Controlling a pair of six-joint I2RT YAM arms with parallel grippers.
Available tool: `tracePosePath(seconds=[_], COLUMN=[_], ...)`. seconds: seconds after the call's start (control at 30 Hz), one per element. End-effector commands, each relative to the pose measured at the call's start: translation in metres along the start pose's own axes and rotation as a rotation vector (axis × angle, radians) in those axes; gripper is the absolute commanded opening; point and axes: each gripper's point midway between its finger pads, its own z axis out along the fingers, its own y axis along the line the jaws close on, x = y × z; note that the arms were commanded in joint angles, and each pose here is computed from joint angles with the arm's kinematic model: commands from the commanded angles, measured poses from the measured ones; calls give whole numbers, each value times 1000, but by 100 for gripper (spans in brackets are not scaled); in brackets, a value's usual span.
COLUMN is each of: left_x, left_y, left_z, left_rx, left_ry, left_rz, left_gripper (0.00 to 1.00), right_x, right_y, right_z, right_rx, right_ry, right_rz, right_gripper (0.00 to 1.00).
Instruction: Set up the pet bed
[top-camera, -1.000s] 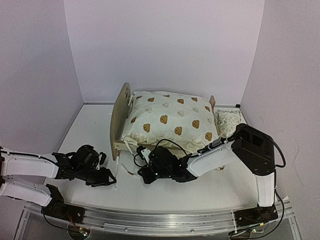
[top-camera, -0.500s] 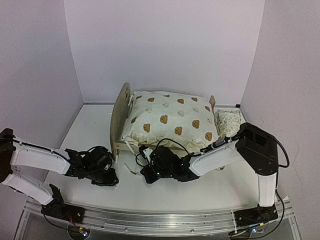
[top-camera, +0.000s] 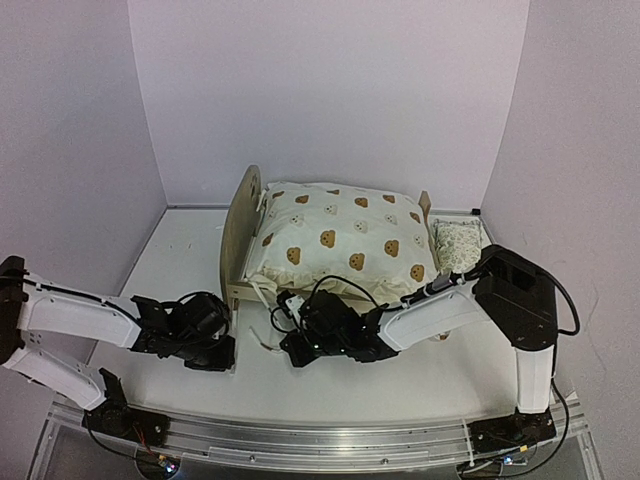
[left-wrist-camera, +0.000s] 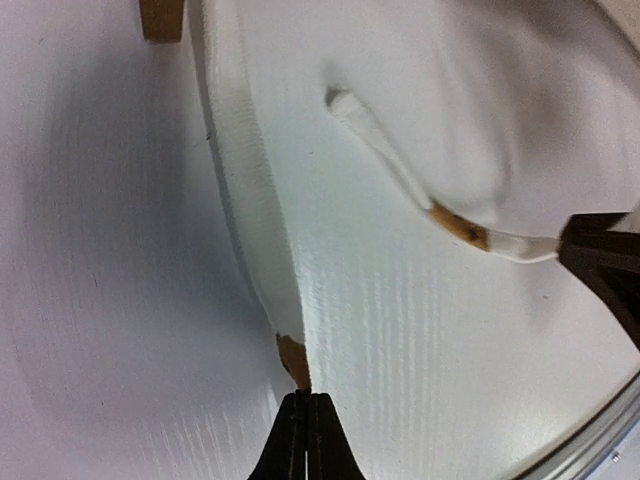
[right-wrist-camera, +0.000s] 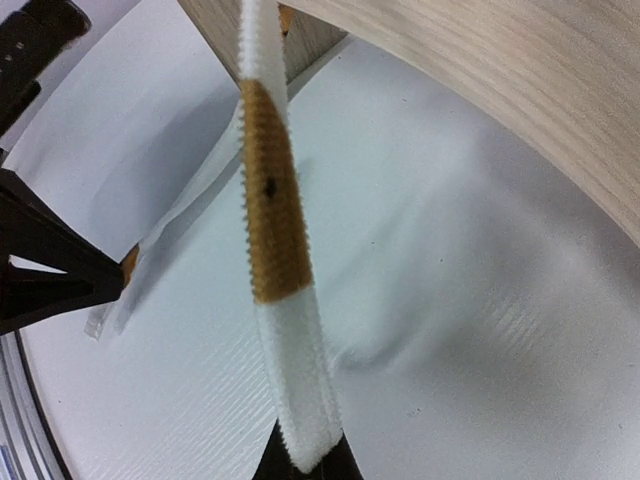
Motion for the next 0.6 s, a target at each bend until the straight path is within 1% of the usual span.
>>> tracePosePath(seconds=[0.0, 0.1, 0.2, 0.4, 0.57], left_x=[-15, -10, -7, 2, 10], left_y=[-34, -44, -46, -52, -47], left_z=[-39, -52, -57, -58, -49], left_rx=[161, 231, 264, 327, 320], left_ry=[-42, -24, -16, 10, 32], left_rz=[27, 30, 36, 34, 34], left_gripper=[0, 0, 0, 0, 0], right_x=[-16, -19, -24, -26, -22], right_y=[29, 39, 51, 64, 63], right_z=[8, 20, 32, 58, 72], right_rx=[-101, -143, -192, -247, -254], right_ry=[5, 16, 27, 43, 42], right_rz=[36, 59, 83, 134, 155], right_gripper=[0, 0, 0, 0, 2])
